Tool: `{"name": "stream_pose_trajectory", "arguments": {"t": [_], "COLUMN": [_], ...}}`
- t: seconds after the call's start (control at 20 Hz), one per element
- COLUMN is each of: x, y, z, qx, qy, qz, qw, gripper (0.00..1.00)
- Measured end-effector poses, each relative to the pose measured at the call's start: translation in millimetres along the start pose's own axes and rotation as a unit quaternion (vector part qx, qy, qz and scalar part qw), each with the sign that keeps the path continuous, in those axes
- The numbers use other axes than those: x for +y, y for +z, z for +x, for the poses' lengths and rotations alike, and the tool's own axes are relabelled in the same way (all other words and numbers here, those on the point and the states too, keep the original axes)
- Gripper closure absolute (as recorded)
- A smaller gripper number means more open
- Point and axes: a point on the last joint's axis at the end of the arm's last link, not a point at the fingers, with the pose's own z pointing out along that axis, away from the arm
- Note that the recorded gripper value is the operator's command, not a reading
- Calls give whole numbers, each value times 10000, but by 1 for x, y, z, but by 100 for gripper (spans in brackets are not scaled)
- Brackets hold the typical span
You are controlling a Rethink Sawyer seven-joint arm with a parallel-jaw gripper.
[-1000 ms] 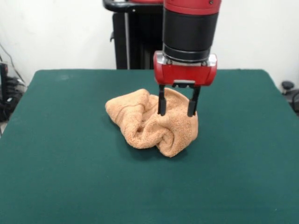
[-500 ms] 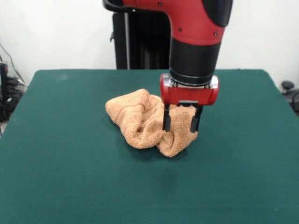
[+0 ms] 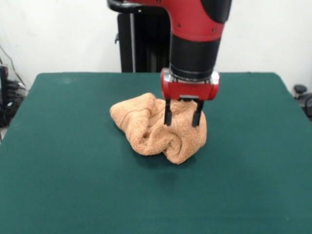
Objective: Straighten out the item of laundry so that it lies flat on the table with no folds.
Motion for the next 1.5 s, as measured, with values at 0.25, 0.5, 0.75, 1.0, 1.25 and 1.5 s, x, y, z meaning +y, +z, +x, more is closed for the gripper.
{"name": "stream_pose_trajectory", "arguments": {"t": [0.25,0.5,0.75,1.0,1.25,1.5], "x": [-15,-24,-31,-29,-28,-25], "y": [-29,-31,-14,0,24,57], "z": [4,8,19,24,30,38], "qx": [-116,-142,-81,-50,-104,-264], "qy": [63,-65,-231,-286,-312,-386], "qz": [88,253,425,442,452,483], "qw": [9999,9996,9988,9986,9984,9977], "gripper": [0,0,0,0,0,0]}}
